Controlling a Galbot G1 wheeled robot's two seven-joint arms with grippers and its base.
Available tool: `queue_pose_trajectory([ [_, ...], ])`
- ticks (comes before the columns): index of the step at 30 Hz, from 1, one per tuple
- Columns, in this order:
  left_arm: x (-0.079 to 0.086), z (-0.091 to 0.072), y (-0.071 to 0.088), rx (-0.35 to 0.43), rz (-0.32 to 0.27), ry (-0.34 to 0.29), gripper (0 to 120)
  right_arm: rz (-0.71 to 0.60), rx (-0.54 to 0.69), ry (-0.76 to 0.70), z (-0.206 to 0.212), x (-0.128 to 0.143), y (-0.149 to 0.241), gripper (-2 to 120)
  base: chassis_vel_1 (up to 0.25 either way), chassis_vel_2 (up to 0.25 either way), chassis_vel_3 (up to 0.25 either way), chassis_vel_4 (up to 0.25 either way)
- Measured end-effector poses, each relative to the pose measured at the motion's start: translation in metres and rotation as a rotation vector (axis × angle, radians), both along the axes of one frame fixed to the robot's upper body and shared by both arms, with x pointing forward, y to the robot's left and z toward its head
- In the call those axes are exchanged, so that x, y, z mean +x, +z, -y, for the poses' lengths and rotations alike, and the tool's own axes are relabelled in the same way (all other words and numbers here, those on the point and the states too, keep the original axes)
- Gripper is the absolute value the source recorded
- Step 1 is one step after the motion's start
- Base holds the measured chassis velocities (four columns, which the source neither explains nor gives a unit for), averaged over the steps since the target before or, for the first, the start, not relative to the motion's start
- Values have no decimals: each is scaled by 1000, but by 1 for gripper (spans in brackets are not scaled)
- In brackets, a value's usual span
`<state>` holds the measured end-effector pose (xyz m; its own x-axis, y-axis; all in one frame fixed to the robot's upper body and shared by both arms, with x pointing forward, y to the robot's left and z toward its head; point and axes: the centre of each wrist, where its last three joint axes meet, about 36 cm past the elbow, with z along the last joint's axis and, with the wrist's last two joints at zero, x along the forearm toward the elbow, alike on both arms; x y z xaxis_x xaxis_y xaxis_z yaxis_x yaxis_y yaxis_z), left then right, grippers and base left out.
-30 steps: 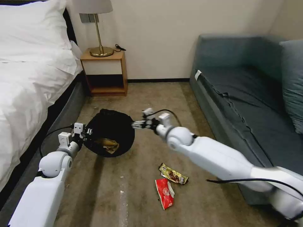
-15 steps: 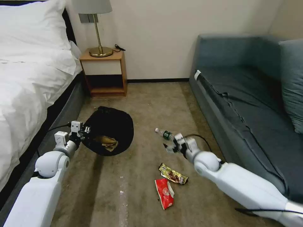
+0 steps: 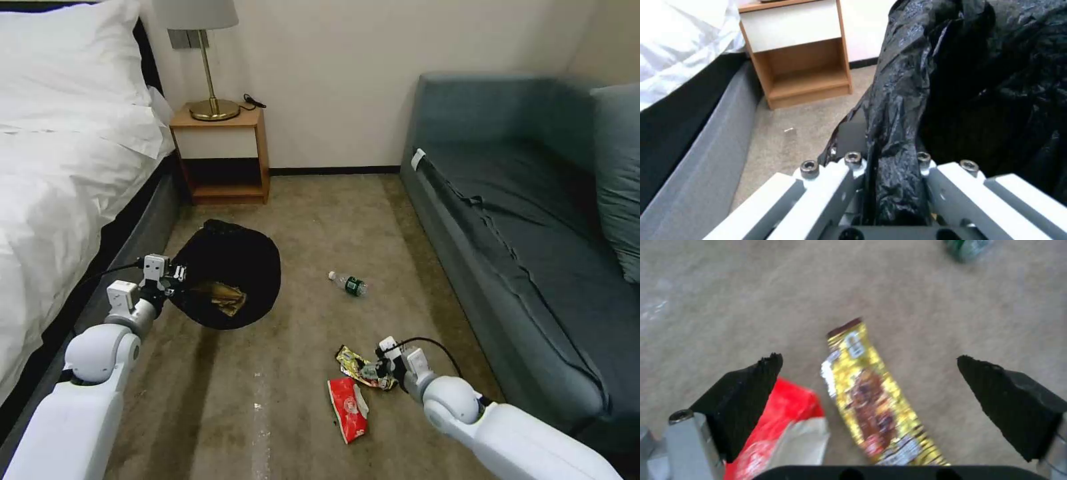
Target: Pick up the trash bin, then pick up the garbage on the floor and place it into the trash bin.
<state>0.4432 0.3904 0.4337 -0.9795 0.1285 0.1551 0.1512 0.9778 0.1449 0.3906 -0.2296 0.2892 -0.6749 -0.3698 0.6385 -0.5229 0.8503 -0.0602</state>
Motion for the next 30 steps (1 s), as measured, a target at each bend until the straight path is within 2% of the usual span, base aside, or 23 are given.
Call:
queue_pose_trajectory([
  [12,-13,-5,-13,11,-20,5,4,-10,-20,37,-6,-27,-47,100,0,0,0,0],
  [19,-19,-4,-20,14,-31,2,4,-22,-16,50,-8,-29,-61,100,0,0,0,0],
  [25,-26,-7,-30,20,-47,8,4,-21,-37,69,-4,-27,-94,100,0,0,0,0],
  [30,-28,-9,-39,32,-62,12,4,-24,-47,71,-2,-24,-105,100,0,0,0,0],
])
